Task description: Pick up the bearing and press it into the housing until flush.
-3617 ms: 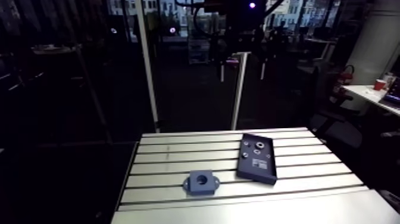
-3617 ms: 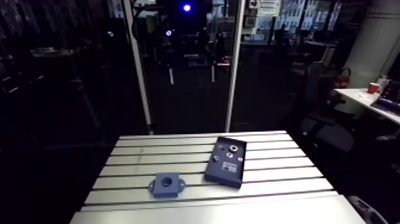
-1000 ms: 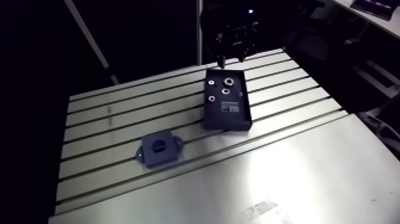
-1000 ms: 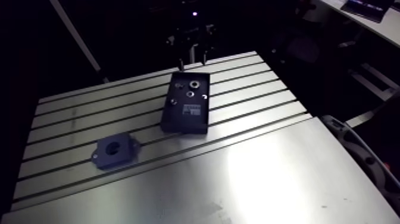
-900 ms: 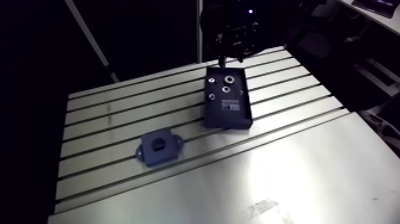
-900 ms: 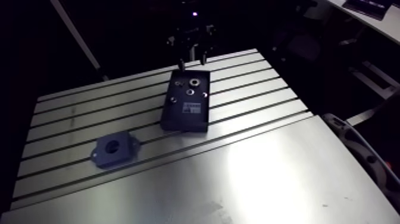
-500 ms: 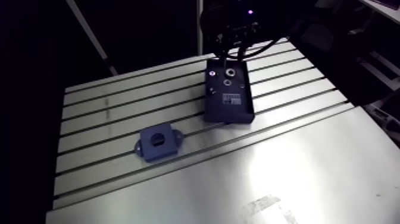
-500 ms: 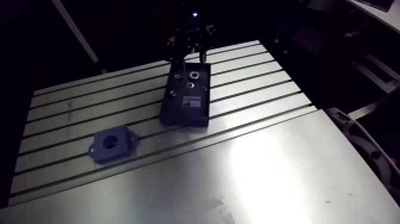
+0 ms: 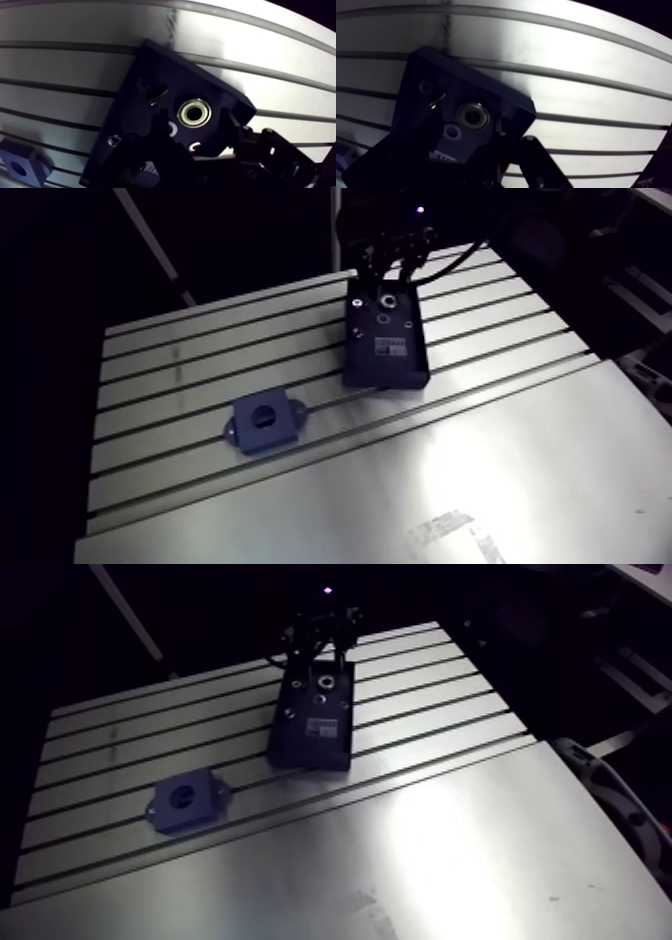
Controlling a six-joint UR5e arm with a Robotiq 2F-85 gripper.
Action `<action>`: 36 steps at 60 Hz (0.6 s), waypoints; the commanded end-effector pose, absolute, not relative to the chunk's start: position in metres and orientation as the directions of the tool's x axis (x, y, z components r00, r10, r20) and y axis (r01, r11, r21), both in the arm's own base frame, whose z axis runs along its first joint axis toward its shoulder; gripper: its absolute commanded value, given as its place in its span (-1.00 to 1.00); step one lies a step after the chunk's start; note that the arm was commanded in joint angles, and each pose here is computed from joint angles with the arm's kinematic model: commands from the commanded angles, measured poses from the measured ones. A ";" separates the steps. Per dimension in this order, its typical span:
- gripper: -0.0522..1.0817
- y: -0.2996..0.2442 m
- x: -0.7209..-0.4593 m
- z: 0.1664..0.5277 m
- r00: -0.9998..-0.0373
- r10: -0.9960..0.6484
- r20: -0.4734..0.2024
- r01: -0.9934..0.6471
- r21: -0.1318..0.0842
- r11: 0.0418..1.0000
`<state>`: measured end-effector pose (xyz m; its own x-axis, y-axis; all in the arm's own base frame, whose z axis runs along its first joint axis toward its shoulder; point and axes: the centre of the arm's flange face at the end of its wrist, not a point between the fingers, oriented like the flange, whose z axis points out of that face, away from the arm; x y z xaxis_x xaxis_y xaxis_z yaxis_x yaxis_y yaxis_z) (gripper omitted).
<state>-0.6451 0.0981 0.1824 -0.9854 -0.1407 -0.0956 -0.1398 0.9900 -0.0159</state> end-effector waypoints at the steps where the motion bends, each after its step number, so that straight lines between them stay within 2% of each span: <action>1: -0.23 0.100 -0.646 0.177 -0.985 -0.141 -0.099 -0.141 -0.008 0.990; 36: -0.15 0.099 -0.644 0.172 -0.984 -0.140 -0.107 -0.140 -0.012 0.990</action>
<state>-0.6441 0.0995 0.1743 -0.9847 -0.1399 -0.1034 -0.1397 0.9901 -0.0096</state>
